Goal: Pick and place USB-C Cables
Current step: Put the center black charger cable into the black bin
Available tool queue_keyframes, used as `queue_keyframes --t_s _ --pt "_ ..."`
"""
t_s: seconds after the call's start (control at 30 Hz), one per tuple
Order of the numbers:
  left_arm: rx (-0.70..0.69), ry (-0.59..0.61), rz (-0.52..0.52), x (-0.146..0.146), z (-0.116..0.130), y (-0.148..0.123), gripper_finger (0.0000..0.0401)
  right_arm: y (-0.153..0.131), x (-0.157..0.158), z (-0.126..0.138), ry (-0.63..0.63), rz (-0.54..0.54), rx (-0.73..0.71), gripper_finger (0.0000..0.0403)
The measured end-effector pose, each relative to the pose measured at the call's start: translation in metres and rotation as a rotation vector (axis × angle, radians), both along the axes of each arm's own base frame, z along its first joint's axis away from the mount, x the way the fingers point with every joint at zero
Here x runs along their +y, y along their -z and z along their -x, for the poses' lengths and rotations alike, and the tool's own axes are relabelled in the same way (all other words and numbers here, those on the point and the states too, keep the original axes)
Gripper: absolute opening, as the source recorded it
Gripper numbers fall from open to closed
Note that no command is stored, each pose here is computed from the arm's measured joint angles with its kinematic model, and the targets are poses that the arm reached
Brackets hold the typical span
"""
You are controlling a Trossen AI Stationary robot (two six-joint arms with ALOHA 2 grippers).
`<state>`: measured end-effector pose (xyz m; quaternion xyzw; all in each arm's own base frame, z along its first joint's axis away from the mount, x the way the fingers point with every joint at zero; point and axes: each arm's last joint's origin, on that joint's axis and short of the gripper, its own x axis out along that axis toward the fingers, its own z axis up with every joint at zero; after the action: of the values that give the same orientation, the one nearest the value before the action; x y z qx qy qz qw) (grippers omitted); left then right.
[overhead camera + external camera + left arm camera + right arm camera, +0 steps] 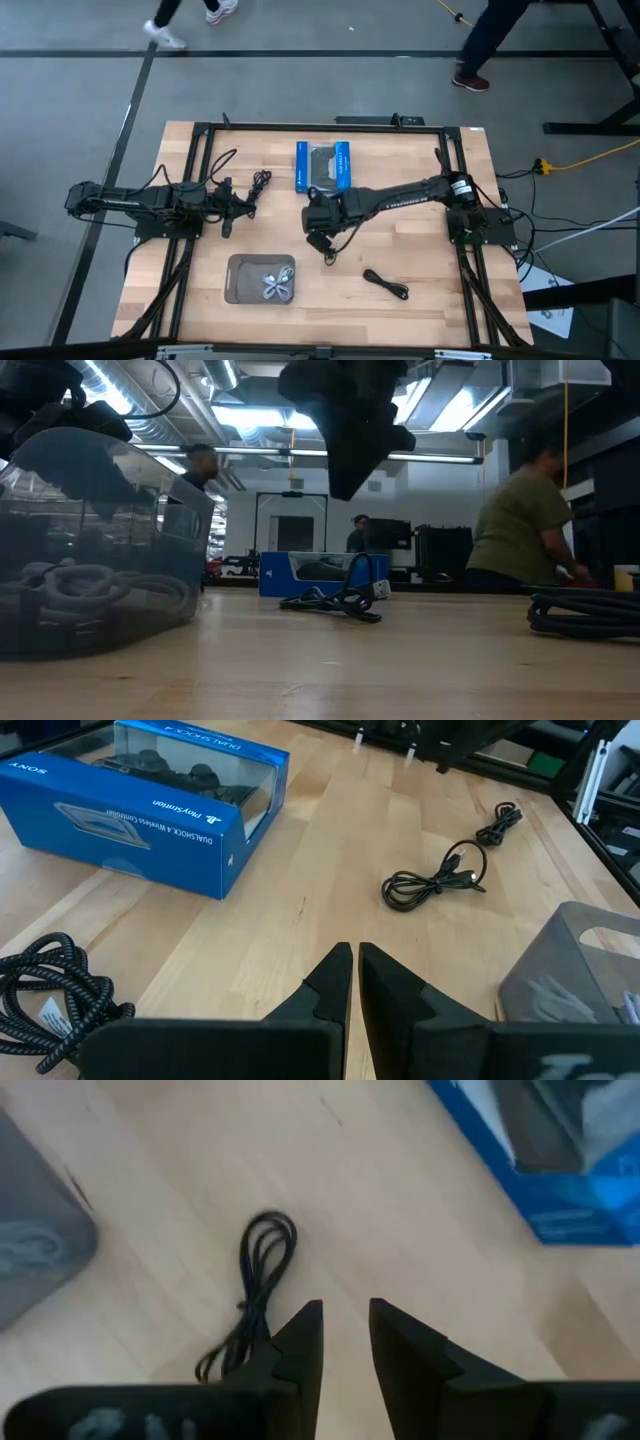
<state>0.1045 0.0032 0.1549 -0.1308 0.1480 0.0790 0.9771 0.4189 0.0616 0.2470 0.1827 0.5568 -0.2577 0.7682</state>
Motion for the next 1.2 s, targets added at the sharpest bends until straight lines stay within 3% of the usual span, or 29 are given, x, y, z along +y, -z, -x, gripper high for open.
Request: queue_keyframes --t_s 0.3,0.57,0.7,0.93,1.2 --pt "0.000 0.000 0.002 0.000 0.000 0.000 0.0016 0.003 0.023 -0.001 -0.006 0.023 -0.062 0.0090" --pt "0.000 0.000 0.002 0.000 0.000 0.000 0.0016 0.049 0.034 0.000 0.025 -0.053 -0.112 0.0090" --pt "0.000 0.000 0.002 0.000 0.000 0.000 0.0016 0.056 0.034 -0.001 0.027 -0.065 -0.145 0.0090" --pt "0.001 0.000 0.002 0.000 0.000 0.000 0.0016 0.082 0.035 0.006 0.074 -0.158 -0.136 0.0090" --pt "0.001 0.000 0.001 0.000 0.000 0.000 0.0016 0.114 0.036 0.014 0.144 -0.309 -0.225 0.0090"
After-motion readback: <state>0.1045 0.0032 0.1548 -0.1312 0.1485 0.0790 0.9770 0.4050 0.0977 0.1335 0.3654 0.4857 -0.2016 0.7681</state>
